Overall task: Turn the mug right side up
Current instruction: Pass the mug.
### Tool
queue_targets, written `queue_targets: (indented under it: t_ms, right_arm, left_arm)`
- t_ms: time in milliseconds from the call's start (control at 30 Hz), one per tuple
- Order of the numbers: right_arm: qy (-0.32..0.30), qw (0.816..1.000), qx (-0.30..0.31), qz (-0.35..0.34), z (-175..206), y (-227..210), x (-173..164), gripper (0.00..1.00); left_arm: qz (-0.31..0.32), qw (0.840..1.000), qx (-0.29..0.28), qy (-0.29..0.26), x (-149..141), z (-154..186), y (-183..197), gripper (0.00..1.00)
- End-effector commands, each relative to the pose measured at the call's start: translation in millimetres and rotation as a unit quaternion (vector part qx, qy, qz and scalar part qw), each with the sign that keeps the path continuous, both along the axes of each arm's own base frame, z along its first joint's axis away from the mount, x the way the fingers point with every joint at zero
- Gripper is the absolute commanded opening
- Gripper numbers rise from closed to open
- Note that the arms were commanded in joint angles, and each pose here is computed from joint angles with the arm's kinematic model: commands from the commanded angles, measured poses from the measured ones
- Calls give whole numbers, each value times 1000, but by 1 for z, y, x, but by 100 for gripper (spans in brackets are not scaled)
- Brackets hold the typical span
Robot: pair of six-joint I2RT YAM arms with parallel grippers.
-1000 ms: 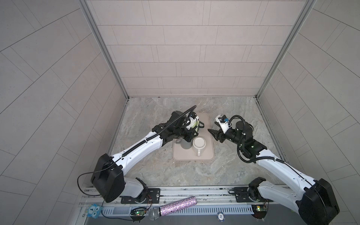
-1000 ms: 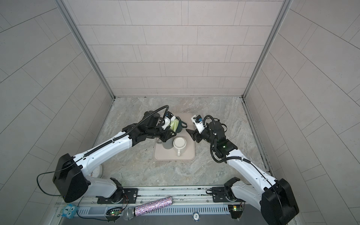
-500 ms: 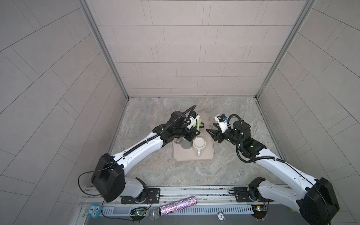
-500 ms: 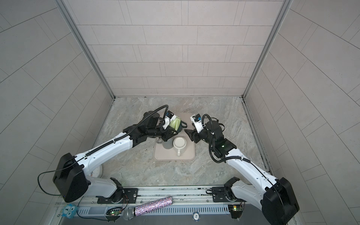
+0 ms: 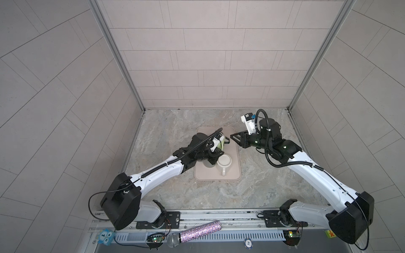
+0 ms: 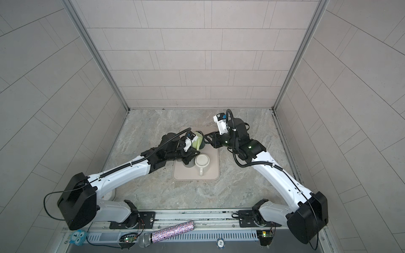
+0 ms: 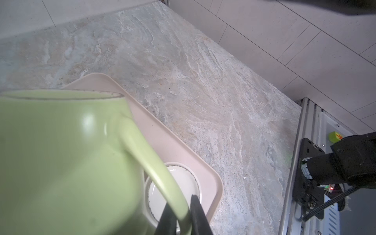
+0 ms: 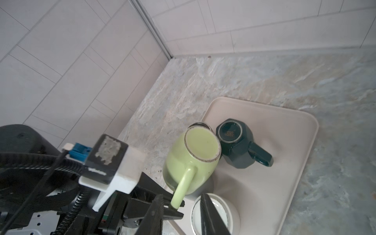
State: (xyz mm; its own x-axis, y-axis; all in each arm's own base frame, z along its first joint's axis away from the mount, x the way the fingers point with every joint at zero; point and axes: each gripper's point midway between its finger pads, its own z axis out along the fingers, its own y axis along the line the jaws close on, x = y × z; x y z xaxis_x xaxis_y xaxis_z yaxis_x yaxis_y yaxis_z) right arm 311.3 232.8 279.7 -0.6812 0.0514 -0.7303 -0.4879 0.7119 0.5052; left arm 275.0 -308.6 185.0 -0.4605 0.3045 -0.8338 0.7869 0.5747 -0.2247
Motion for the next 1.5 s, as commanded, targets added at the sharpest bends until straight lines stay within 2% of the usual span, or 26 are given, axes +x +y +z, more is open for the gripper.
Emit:
queue_targets:
  t_ms: [0,100,533,900,1467]
  right_arm:
    - [99,994,-27,23,-29,0,-23,32]
    - [118,992,-41,20,-38,-2,-23,31]
    - [136,990,2,30,-41,14,-18,32]
    - [148,988,-40,1,-65,7,-10,32]
    - [180,983,-43,-11,-86,9,-6,32]
  left_arm:
    - [7,991,-51,-121,13,57,-5,0]
    - [9,989,-51,-138,15,56,-4,0]
    - [-23,988,-39,-150,11,50,-21,0]
    - [-46,984,-16,-171,3,48,-40,0]
    - [-68,970,43,-230,-9,42,-51,0]
